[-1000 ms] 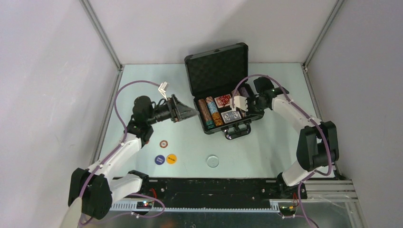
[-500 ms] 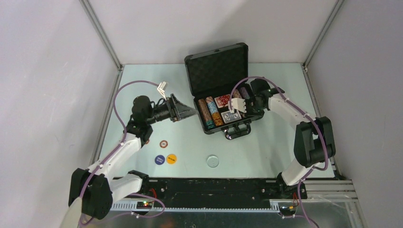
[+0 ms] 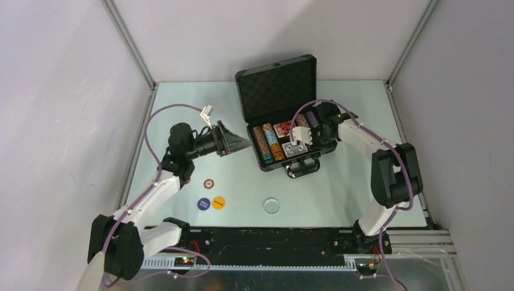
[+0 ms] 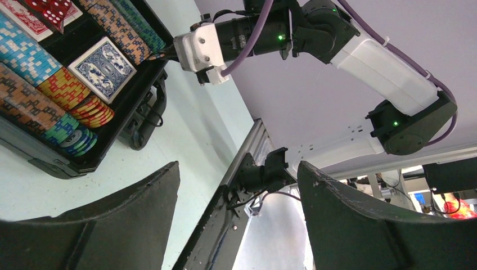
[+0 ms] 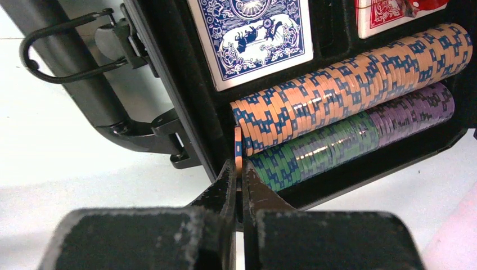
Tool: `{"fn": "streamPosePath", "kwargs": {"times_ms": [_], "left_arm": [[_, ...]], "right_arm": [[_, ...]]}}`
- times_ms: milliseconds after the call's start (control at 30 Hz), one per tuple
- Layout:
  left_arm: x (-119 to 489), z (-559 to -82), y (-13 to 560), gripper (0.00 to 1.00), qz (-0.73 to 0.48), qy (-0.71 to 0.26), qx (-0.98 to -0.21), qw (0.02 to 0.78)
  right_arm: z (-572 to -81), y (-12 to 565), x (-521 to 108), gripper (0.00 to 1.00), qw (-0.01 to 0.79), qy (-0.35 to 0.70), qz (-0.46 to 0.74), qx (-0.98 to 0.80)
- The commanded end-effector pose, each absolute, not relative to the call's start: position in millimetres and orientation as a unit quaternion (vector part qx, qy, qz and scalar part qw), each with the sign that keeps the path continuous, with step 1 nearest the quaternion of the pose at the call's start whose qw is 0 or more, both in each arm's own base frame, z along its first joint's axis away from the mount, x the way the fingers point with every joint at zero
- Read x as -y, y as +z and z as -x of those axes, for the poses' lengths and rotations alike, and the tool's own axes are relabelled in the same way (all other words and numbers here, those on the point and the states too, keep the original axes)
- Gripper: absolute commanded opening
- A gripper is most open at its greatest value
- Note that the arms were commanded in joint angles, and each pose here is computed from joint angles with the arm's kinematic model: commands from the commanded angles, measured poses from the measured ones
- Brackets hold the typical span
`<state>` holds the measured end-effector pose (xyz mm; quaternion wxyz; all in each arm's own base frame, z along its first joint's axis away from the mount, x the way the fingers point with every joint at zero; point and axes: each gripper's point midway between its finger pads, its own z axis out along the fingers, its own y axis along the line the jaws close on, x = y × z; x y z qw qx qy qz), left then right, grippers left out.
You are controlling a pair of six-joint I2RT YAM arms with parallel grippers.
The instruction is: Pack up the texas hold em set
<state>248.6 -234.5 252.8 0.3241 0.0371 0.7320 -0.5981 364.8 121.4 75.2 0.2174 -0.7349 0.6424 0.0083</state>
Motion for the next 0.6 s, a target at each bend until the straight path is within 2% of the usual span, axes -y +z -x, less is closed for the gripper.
{"fn": "streamPosePath", "kwargs": {"times_ms": [0,133,267,400,467,567], "left_arm": [[232.1,-246.9,257.1,0.81,-0.045,-0.604,-0.726,0.326],[231.8,-247.5,256.7,0.81,-0.044,-0.603,-0.726,0.326],[231.7,-247.7,255.7,0.81,-0.042,-0.603,-0.727,0.325],[231.4,-247.5,256.2,0.81,-0.043,-0.603,-0.727,0.326],[231.6,-247.3,256.1,0.81,-0.043,-0.603,-0.727,0.325],[231.2,-247.6,256.3,0.81,-0.042,-0.603,-0.727,0.326]], "right_arm": [[-376.8,69.9,-122.8,0.0,0.219,-0.012,0.741,-0.635],[-383.6,64.9,-123.3,0.01,0.218,-0.025,0.743,-0.633],[-389.1,64.6,-126.1,0.15,0.224,-0.033,0.743,-0.63],[-390.9,66.9,-130.2,0.37,0.231,-0.035,0.743,-0.627],[-391.5,68.1,-129.9,0.45,0.233,-0.037,0.742,-0.627],[-391.2,71.5,-132.1,0.52,0.238,-0.034,0.741,-0.627]]}}
